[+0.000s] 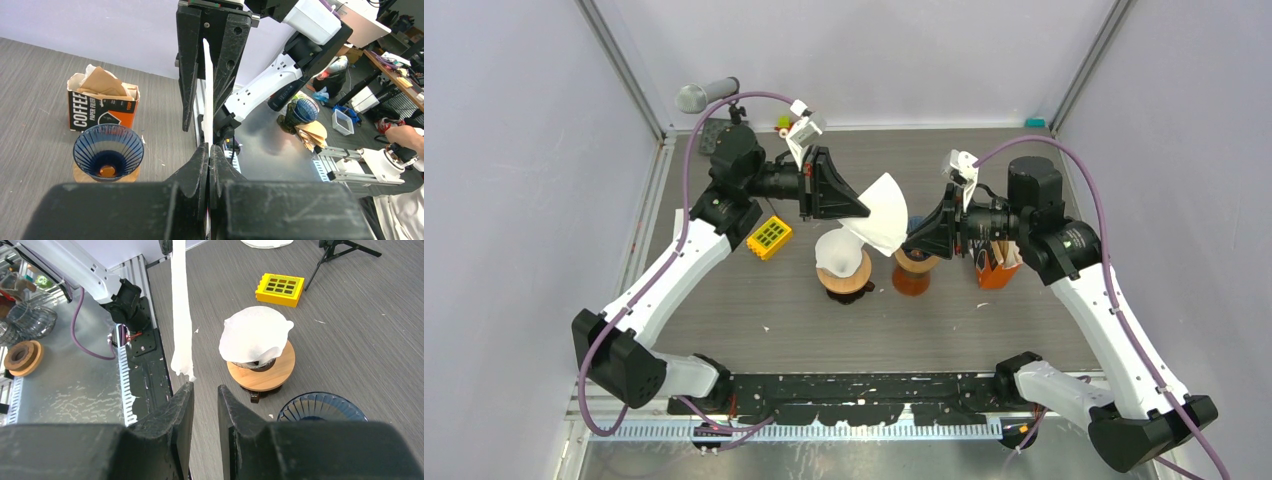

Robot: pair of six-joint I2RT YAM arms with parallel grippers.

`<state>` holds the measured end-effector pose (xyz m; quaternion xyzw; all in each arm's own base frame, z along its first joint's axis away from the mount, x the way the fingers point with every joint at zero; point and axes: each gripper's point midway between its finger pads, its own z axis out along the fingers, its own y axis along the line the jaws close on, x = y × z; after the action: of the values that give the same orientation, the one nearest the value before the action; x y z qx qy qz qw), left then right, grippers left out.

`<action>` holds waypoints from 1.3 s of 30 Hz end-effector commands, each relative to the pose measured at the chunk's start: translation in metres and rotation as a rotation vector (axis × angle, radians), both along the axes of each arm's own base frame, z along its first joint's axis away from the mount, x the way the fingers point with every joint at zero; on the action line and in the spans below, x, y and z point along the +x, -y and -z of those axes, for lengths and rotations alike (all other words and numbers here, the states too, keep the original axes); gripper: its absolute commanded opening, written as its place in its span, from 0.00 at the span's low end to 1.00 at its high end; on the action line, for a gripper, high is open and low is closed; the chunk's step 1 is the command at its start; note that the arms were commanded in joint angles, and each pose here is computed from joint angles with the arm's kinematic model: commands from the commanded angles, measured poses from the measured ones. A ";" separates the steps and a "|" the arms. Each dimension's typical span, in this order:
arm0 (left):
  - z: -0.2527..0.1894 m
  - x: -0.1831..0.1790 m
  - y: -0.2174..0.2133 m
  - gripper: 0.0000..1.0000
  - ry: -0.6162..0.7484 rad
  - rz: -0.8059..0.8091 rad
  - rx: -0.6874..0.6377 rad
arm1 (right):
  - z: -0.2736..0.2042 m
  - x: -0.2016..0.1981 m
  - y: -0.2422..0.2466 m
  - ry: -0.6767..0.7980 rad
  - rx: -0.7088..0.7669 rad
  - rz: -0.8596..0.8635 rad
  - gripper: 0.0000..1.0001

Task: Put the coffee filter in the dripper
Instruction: Place the coffee filter in the coffee dripper.

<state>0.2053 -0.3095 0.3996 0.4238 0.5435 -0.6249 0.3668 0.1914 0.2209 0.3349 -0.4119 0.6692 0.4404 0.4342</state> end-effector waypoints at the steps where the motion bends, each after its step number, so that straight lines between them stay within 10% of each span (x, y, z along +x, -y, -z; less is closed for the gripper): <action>1: -0.010 -0.005 -0.003 0.00 0.047 0.015 -0.027 | -0.020 -0.002 -0.002 0.047 0.034 -0.020 0.29; 39: -0.004 0.001 0.000 0.00 0.038 0.016 -0.027 | -0.015 -0.010 -0.008 -0.005 0.061 -0.091 0.29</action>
<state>0.2071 -0.3111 0.3960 0.4225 0.5429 -0.6288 0.3624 0.1842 0.2278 0.3393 -0.4119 0.6587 0.4777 0.4103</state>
